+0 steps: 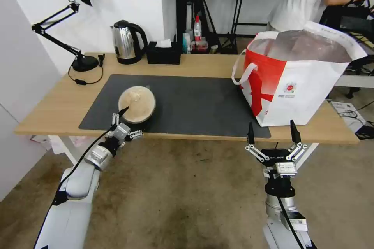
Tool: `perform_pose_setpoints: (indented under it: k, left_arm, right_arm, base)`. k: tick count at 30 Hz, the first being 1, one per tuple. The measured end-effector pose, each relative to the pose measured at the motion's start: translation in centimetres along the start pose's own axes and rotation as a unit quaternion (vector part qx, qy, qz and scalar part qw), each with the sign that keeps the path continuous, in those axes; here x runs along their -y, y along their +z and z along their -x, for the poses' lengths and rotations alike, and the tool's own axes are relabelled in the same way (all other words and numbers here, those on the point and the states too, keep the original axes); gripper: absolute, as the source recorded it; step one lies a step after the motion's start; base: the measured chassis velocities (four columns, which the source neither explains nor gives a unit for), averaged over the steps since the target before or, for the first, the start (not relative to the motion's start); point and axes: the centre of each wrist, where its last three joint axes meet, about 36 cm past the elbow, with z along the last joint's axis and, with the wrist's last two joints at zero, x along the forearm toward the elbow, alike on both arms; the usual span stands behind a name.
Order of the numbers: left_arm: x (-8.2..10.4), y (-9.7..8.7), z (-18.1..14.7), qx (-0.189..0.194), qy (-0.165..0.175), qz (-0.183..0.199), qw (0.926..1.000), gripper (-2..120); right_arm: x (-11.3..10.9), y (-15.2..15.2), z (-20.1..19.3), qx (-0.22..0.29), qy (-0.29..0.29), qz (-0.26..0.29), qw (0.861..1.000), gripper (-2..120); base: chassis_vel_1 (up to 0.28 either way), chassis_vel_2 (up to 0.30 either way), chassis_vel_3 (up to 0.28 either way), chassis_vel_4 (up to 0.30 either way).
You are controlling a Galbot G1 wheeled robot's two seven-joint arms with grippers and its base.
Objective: Pick up the trash from the table and place it into the takeout bag.
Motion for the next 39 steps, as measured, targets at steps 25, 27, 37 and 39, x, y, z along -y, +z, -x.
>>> perform_pose_setpoints:
  k: [25,27,37,39]
  left_arm:
    - [-0.9,-0.4,-1.7,-0.001,-0.008,0.011,0.9999,1]
    - [-0.9,-0.5,-1.9,0.001,-0.009,0.008,0.9999,1]
    - [-1.9,-1.3,-2.4,0.014,-0.017,0.016,0.9996,1]
    - [-2.0,-1.4,-2.4,0.015,-0.017,0.017,0.9996,1]
  right_arm:
    - [0.0,0.0,0.0,0.0,0.0,0.0,1.0,100]
    - [0.0,0.0,0.0,0.0,0.0,0.0,1.0,100]
    - [0.0,0.0,0.0,0.0,0.0,0.0,1.0,100]
    - [0.0,0.0,0.0,0.0,0.0,0.0,1.0,100]
  base:
    - [0.0,0.0,0.0,0.0]
    - [0.0,0.0,0.0,0.0]
    - [0.0,0.0,0.0,0.0]
    - [0.0,0.0,0.0,0.0]
